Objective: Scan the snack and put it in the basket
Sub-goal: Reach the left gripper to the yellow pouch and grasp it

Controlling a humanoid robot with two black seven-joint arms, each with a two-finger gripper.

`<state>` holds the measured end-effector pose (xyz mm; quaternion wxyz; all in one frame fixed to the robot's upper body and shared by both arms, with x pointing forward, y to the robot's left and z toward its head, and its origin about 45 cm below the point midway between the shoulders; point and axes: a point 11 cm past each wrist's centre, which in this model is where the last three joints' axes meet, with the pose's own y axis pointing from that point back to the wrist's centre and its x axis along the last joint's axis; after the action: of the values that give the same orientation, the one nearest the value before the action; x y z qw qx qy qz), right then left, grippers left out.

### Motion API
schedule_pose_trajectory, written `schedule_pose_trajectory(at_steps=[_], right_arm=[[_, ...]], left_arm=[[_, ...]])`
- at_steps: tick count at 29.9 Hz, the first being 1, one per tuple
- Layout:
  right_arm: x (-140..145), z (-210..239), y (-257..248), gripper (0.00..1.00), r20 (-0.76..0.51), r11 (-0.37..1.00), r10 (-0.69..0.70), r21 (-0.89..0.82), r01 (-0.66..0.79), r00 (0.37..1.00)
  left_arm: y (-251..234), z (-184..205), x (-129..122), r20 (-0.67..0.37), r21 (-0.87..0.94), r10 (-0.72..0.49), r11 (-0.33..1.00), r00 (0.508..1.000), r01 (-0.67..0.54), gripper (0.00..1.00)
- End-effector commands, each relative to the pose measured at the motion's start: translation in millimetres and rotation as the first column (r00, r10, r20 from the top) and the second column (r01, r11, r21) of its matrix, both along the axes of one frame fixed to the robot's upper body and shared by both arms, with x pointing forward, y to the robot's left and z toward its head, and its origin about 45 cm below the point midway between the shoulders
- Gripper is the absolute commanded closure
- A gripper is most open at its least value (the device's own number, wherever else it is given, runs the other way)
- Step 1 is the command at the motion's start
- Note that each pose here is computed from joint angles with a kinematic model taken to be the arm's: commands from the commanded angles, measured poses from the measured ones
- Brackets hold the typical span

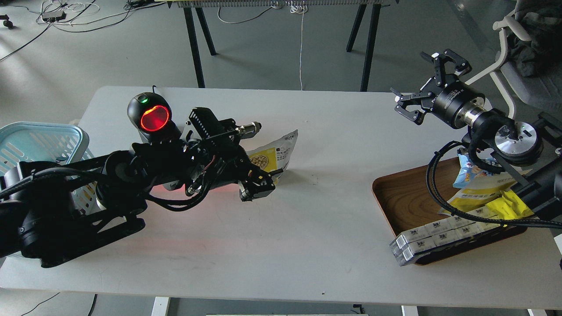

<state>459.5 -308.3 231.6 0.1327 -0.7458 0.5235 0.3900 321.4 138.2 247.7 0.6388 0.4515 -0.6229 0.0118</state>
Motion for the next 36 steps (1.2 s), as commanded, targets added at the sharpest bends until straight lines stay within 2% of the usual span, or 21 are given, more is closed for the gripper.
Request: schedule_pose_trajectory(at_steps=[1, 7, 12, 14, 16, 18, 21, 25, 27, 28, 30, 31, 36], right_arm=[[-0.1, -0.1, -0.2, 0.04, 0.0, 1.0, 0.0, -0.001, 0.0, 1.0], [-0.8, -1.6, -0.1, 0.04, -0.003, 1.0, 0.001, -0.004, -0.001, 1.0], [-0.7, -1.8, 0.7, 0.04, -0.003, 1.0, 0.003, -0.003, -0.003, 1.0], [-0.8, -1.9, 0.8, 0.04, -0.004, 1.0, 0.004, -0.003, -0.004, 1.0], [-0.7, -1.8, 0.7, 0.04, -0.003, 1.0, 0.003, -0.003, -0.003, 1.0], [-0.7, -1.8, 0.7, 0.04, -0.003, 1.0, 0.003, -0.003, -0.003, 1.0], [-0.9, -2.2, 0.8, 0.04, -0.004, 1.0, 0.003, -0.004, -0.003, 1.0], [-0.9, -2.2, 0.8, 0.04, -0.004, 1.0, 0.003, -0.004, -0.003, 1.0], [-1.0, -2.5, 1.0, 0.04, -0.005, 1.0, 0.004, -0.005, -0.004, 1.0], [-1.0, -2.5, 1.0, 0.04, -0.005, 1.0, 0.004, -0.005, -0.004, 1.0], [-1.4, -3.3, 0.8, 0.04, -0.007, 1.0, 0.004, -0.005, -0.004, 1.0], [-1.4, -3.3, 0.8, 0.04, -0.007, 1.0, 0.004, -0.005, -0.004, 1.0], [-1.4, -3.3, 0.8, 0.04, -0.007, 1.0, 0.004, -0.005, -0.004, 1.0]], left_arm=[[-9.5, 0.1, 4.3, -0.004, -0.026, 0.003, 1.0, 1.0, -0.003, 0.0], [-14.2, -5.4, 10.0, -0.016, -0.033, 0.017, 0.999, 1.0, -0.018, 0.01], [-22.2, -11.5, 12.6, -0.033, -0.043, 0.021, 0.999, 0.999, -0.023, 0.04], [-25.6, -13.0, 13.0, -0.038, -0.048, 0.02, 0.999, 0.999, -0.021, 0.09], [-25.9, -15.2, 14.2, -0.043, -0.046, 0.024, 0.999, 0.999, -0.026, 0.18], [-25.7, -15.8, 14.1, -0.047, -0.046, 0.02, 0.999, 0.999, -0.022, 0.39], [-24.2, -17.4, 15.5, -0.052, -0.043, 0.023, 0.999, 0.998, -0.025, 0.59], [-23.5, -18.7, 16.5, -0.055, -0.041, 0.026, 0.999, 0.998, -0.028, 0.7], [-22.5, -19.5, 17.5, -0.056, -0.039, 0.03, 0.999, 0.998, -0.032, 0.71], [-20.9, -20.7, 19.0, -0.058, -0.035, 0.037, 0.999, 0.998, -0.039, 0.75], [-18.5, -22.5, 21.1, -0.06, -0.03, 0.046, 0.998, 0.997, -0.048, 0.92], [-17.9, -23.0, 21.7, -0.06, -0.028, 0.049, 0.998, 0.997, -0.05, 0.97], [-15.9, -23.3, 22.7, -0.058, -0.024, 0.056, 0.998, 0.997, -0.058, 1.0]])
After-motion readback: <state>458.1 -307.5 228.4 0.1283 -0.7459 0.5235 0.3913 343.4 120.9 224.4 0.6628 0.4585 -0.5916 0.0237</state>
